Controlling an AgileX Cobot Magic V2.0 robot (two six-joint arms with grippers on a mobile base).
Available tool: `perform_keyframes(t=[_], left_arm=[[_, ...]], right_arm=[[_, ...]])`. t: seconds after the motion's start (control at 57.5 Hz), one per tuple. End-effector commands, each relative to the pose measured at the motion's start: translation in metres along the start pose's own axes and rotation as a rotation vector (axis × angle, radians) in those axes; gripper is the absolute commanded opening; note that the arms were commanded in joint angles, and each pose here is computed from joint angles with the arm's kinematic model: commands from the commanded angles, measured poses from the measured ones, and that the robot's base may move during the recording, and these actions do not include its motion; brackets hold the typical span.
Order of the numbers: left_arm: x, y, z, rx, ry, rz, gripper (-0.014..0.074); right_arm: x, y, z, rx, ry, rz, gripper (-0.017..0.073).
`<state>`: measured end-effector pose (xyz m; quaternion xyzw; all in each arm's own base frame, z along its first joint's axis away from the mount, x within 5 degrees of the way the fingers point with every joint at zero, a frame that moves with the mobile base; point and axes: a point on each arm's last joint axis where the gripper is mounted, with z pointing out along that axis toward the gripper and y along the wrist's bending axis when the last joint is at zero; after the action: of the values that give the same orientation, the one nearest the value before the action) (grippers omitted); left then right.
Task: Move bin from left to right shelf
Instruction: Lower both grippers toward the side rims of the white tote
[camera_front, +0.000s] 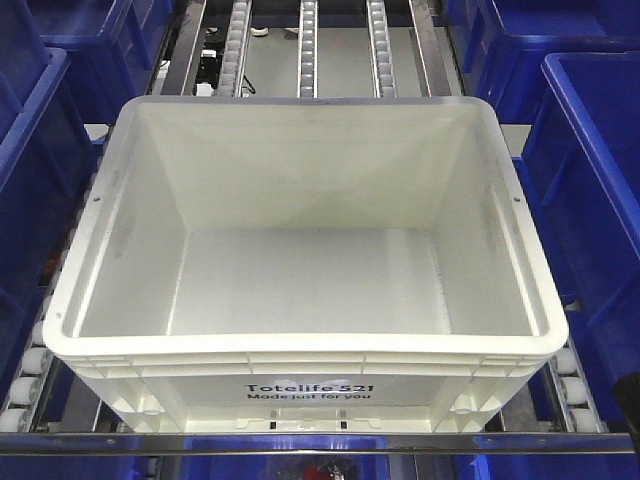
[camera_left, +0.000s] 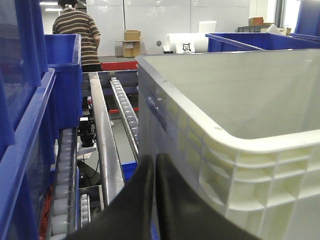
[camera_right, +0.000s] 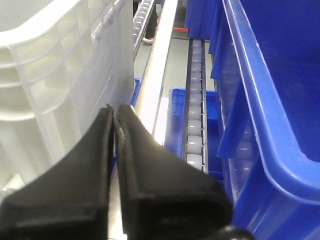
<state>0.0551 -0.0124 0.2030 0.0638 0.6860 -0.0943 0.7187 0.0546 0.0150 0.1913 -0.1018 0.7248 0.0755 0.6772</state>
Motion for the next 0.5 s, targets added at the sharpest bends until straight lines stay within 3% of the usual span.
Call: perform_keyframes(t=[0.0,0.487], left_arm=[[-0.0027,-0.0009,-0.0010,0.014,-0.074,-0.015,-0.0006],[-0.0027,-0.0009,-0.0010,0.014,-0.074,-0.015,-0.0006]], right_arm=[[-0.0007,-0.0016,0.0002,0.020,-0.064,-0.001,-0.0008],[-0.0007,-0.0016,0.0002,0.020,-0.064,-0.001,-0.0008]])
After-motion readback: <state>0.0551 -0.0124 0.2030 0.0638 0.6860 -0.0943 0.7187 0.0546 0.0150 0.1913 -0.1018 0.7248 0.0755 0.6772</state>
